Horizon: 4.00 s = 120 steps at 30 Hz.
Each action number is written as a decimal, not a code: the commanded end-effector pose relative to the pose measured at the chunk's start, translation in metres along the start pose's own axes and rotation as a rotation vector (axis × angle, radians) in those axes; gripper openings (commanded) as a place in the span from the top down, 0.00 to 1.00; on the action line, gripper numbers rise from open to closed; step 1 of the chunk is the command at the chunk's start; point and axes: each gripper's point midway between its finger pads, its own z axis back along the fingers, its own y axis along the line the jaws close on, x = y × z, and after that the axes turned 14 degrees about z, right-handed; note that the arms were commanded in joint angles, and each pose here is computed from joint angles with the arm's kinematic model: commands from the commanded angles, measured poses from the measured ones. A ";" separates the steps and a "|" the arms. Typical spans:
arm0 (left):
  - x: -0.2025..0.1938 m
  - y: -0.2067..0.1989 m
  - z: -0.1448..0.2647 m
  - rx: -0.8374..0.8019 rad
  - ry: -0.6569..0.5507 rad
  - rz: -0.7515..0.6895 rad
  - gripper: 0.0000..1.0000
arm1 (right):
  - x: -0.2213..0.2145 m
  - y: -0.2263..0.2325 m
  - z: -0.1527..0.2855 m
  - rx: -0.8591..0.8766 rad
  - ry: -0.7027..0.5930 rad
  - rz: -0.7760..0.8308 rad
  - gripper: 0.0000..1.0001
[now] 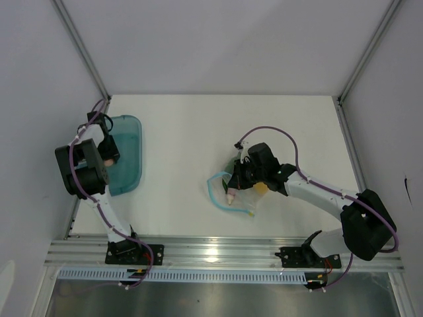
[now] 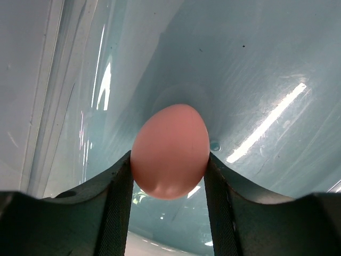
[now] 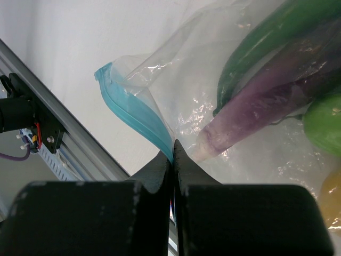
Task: Place the food in the zip-top bag and seal the zipper
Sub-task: Pick up the fake food from the bin, then place the fake food in the zipper food storage bag, then zip the zipper food storage bag at the center of the board.
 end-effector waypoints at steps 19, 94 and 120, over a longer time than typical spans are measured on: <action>0.032 -0.005 0.057 -0.081 -0.166 0.067 0.99 | 0.015 -0.001 0.001 -0.018 -0.045 0.019 1.00; -0.255 -0.185 0.394 -1.505 -0.130 -0.506 0.01 | 0.141 0.055 0.067 -0.017 -0.238 -0.295 1.00; -0.273 -0.177 0.354 -1.405 -0.107 -0.601 0.20 | 0.109 0.063 0.091 0.043 -0.149 -0.103 1.00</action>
